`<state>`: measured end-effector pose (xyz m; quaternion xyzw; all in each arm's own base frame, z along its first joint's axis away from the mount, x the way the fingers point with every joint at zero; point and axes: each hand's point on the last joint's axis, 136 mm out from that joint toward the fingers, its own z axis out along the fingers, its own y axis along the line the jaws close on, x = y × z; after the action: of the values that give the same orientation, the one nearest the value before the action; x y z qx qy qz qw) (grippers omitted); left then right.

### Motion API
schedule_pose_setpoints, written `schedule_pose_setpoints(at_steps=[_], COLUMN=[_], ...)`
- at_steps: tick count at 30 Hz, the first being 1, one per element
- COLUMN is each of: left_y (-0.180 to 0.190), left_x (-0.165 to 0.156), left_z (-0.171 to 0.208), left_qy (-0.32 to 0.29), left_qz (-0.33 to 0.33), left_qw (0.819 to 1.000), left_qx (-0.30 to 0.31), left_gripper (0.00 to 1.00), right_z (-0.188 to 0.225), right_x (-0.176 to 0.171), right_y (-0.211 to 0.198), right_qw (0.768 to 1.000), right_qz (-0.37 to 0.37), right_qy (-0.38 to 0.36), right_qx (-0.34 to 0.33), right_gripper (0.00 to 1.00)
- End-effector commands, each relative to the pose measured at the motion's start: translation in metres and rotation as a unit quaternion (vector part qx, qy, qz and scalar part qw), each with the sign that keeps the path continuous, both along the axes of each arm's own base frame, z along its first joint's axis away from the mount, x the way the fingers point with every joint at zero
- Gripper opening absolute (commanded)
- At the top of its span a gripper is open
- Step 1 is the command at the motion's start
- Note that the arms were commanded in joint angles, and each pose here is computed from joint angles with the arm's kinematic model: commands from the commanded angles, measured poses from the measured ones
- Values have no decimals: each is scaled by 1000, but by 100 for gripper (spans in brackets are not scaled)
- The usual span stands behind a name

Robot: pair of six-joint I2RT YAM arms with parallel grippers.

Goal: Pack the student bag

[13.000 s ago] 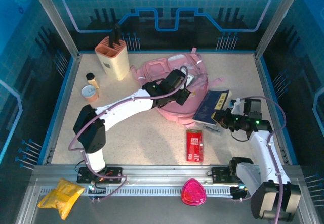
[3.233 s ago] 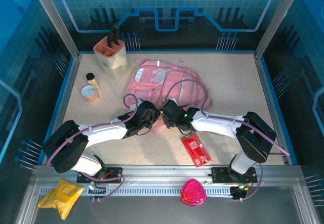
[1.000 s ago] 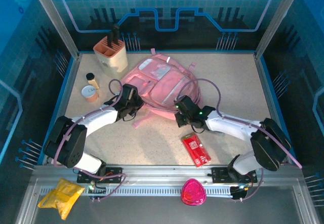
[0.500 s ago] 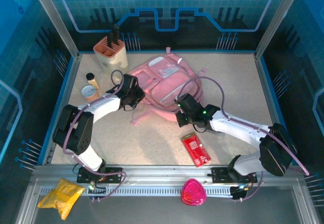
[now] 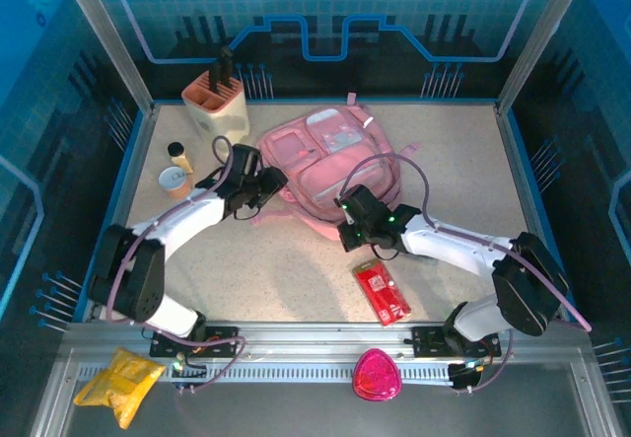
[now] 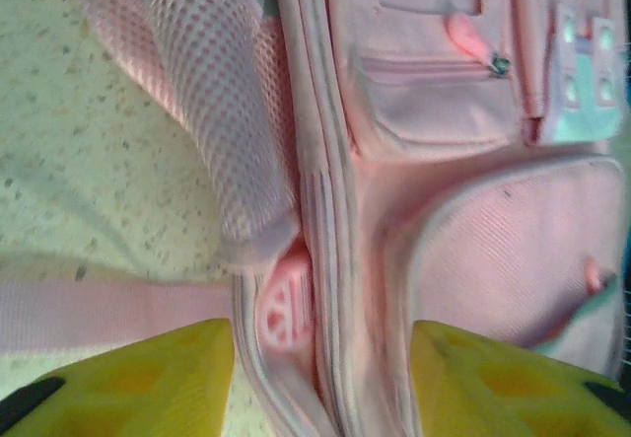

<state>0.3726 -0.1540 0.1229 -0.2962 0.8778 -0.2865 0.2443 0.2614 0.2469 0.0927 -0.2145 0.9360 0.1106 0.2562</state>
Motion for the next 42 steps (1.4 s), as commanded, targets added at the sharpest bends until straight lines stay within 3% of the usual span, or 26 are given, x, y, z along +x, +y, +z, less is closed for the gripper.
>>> schedule_pose_setpoints(at_steps=[1, 4, 9, 12, 24, 33, 42], left_y=[-1, 1, 19, 10, -50, -62, -42], left_x=[-21, -36, -60, -73, -90, -77, -75], left_z=[17, 26, 20, 19, -8, -33, -39], left_qy=[-18, -34, -17, -32, -18, 4, 10], left_qz=[-1, 10, 36, 41, 63, 96, 123], left_qw=[999, 998, 999, 997, 991, 988, 991], left_qx=[-31, -55, -25, -55, -114, -125, -51], left_gripper=[57, 64, 73, 75, 72, 52, 2], right_z=[31, 37, 40, 40, 27, 30, 31], right_x=[3, 2, -1, -5, -15, -20, -18], right_y=[44, 67, 102, 113, 96, 92, 79], right_qw=[997, 995, 992, 991, 993, 993, 994], right_qz=[45, 63, 88, 99, 87, 89, 88], right_qy=[-25, -23, -18, -18, -9, -13, -27], right_qx=[55, 69, 85, 87, 77, 82, 56], right_gripper=[0, 0, 0, 0, 0, 0, 0])
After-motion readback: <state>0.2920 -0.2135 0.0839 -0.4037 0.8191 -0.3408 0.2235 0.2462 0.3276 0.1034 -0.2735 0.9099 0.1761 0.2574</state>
